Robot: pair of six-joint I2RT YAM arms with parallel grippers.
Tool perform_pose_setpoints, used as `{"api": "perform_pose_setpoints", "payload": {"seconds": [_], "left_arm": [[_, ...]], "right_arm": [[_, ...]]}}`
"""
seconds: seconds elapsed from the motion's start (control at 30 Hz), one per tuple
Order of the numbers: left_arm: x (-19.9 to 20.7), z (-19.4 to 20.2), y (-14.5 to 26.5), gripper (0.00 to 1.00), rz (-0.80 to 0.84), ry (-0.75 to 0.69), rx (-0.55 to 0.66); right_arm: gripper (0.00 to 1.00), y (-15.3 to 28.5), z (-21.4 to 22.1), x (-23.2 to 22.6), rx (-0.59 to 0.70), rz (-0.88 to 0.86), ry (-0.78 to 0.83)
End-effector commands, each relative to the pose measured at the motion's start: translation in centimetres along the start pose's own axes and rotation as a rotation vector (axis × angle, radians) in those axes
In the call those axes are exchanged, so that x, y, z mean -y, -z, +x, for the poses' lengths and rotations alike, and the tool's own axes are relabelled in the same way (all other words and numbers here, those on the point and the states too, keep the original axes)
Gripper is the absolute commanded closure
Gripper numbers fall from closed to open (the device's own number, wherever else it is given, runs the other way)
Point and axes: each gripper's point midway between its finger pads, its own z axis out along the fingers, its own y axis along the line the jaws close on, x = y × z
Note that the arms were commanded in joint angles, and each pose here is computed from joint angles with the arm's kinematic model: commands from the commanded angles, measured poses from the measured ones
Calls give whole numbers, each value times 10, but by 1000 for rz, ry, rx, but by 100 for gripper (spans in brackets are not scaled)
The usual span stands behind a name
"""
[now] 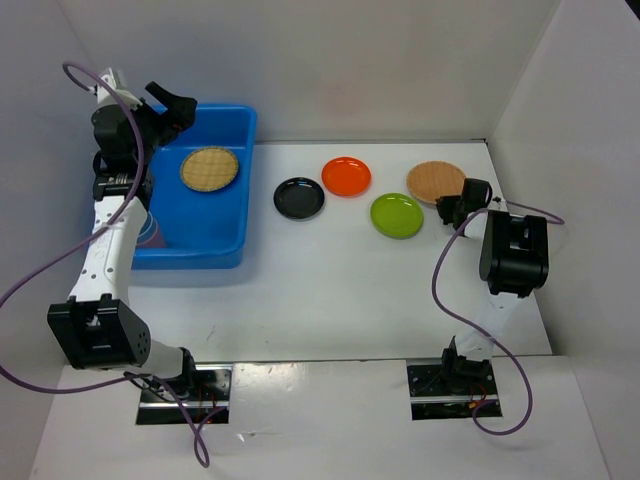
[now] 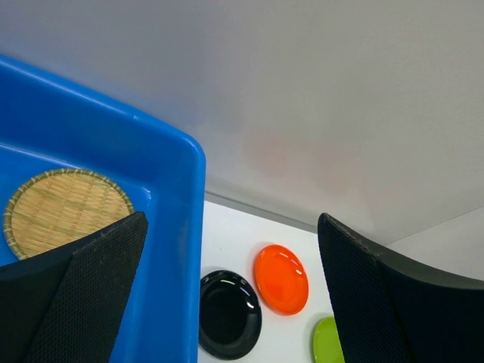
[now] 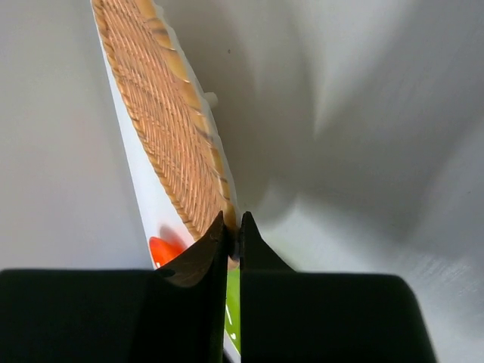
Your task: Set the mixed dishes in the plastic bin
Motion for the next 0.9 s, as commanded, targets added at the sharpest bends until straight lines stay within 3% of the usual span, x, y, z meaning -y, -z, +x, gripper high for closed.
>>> {"api": "perform_pose_setpoints", "payload": {"seconds": [0.0, 0.13, 0.23, 0.33, 0.47, 0.67, 0.87], "left_arm": [[24, -28, 13, 1, 82, 3, 82], [37, -25, 15, 1, 152, -6, 60], [55, -20, 16, 1, 253, -18, 10], [81, -1, 22, 1, 427, -55, -115], [113, 46, 37, 1, 668, -59, -370], [117, 133, 36, 1, 916, 62, -728], [123, 171, 26, 1, 1046, 97, -868]], "right_arm": [[100, 5, -6, 28, 26, 108, 49], [100, 25, -16, 15, 70, 74, 97], [100, 51, -26, -20, 107, -11, 151], [100, 76, -23, -47, 122, -75, 235], [100, 106, -13, -77, 140, -155, 328], [100, 148, 17, -114, 16, -329, 437], [100, 202, 82, -153, -167, -539, 641]]}}
